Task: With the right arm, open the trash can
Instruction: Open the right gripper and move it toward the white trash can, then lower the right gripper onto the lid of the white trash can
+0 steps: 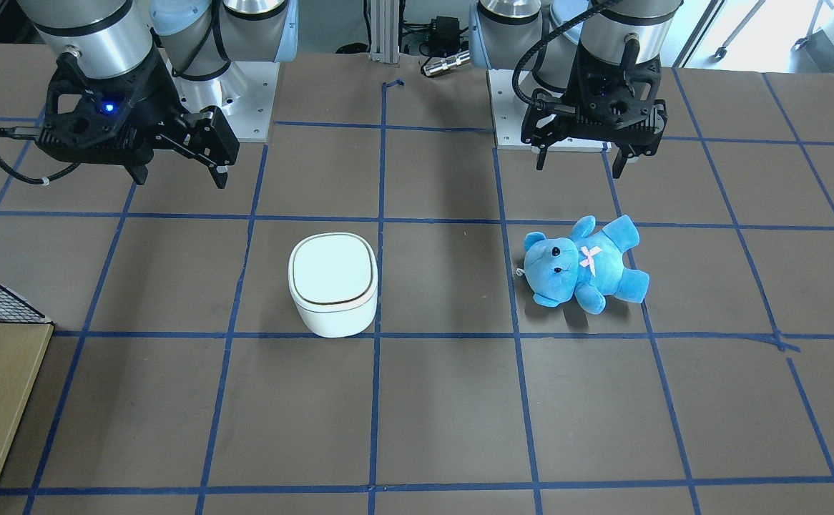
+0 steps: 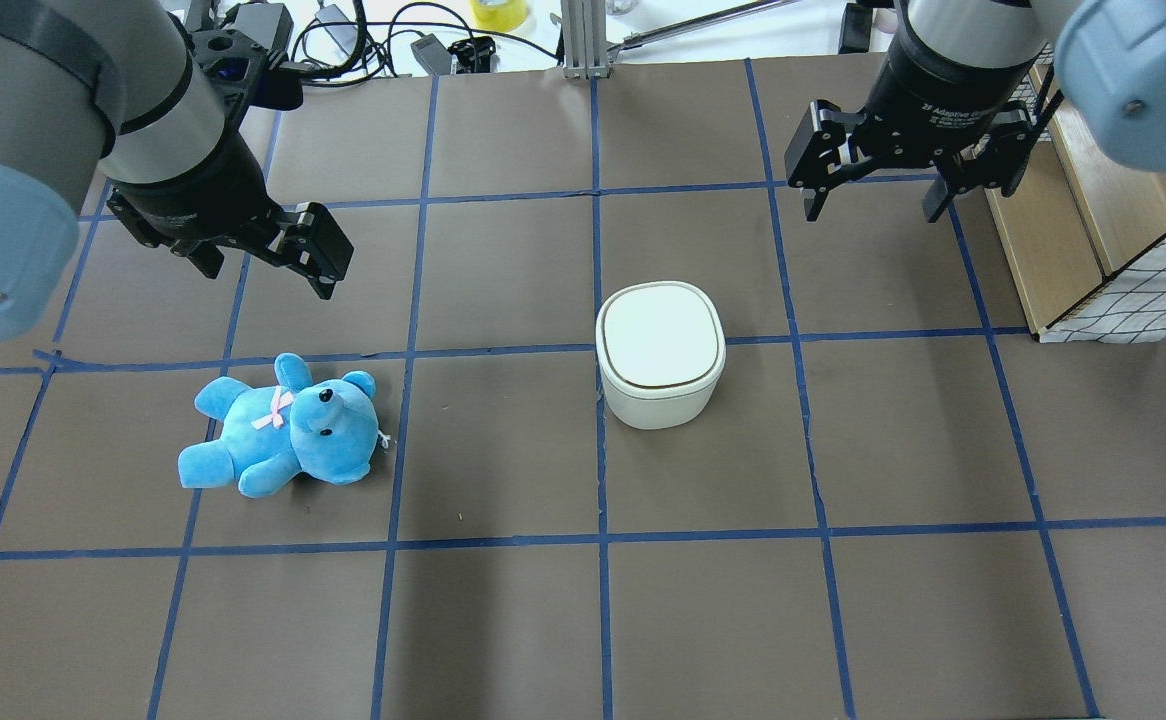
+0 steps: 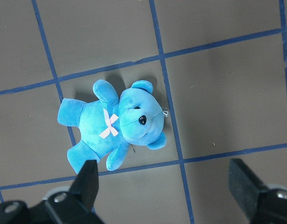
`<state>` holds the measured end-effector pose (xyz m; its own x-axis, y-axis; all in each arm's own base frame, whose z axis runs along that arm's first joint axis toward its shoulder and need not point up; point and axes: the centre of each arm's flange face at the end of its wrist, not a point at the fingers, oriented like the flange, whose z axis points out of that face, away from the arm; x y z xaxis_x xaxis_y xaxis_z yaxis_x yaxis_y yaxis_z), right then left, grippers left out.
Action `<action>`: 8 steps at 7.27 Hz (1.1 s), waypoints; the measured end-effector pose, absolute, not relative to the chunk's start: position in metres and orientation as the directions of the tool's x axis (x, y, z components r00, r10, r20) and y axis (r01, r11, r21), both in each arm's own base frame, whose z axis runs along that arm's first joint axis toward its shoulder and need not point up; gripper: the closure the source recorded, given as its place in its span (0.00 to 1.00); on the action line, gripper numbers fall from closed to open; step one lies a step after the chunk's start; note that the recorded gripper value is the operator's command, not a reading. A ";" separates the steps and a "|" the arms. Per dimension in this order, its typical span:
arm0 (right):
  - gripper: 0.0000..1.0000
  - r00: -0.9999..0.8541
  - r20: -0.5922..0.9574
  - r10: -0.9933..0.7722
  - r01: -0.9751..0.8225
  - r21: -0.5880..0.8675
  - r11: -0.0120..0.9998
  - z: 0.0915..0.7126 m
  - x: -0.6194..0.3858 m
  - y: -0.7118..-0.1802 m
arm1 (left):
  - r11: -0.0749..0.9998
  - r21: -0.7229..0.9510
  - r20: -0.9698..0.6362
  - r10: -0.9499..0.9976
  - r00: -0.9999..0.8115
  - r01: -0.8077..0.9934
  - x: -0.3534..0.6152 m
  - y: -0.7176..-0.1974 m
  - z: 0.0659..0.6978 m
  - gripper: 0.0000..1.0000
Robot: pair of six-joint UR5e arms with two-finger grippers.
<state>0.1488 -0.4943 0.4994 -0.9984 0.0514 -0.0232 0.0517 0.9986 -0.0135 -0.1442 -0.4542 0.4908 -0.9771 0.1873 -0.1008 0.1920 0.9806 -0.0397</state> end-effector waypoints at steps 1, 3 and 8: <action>0.65 -0.998 -0.027 0.056 0.056 -0.010 0.998 0.498 0.150 -0.495 | 0.981 -0.040 -0.101 0.187 -0.977 0.192 -0.144 -0.454 0.491 0.00; 0.89 -0.993 -0.063 0.096 0.095 0.021 0.995 0.484 0.159 -0.503 | 0.981 -0.040 -0.101 0.187 -0.977 0.192 -0.144 -0.454 0.491 0.00; 1.00 -0.989 -0.079 0.125 0.121 0.046 0.992 0.424 0.229 -0.524 | 0.981 -0.040 -0.101 0.187 -0.977 0.192 -0.144 -0.454 0.491 0.00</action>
<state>0.2294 -0.5241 0.4238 -0.9891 0.1246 -0.0790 0.1212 0.9915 0.0463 -0.1442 -0.4542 0.4908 -0.9771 0.1873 -0.1008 0.1921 0.9806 -0.0398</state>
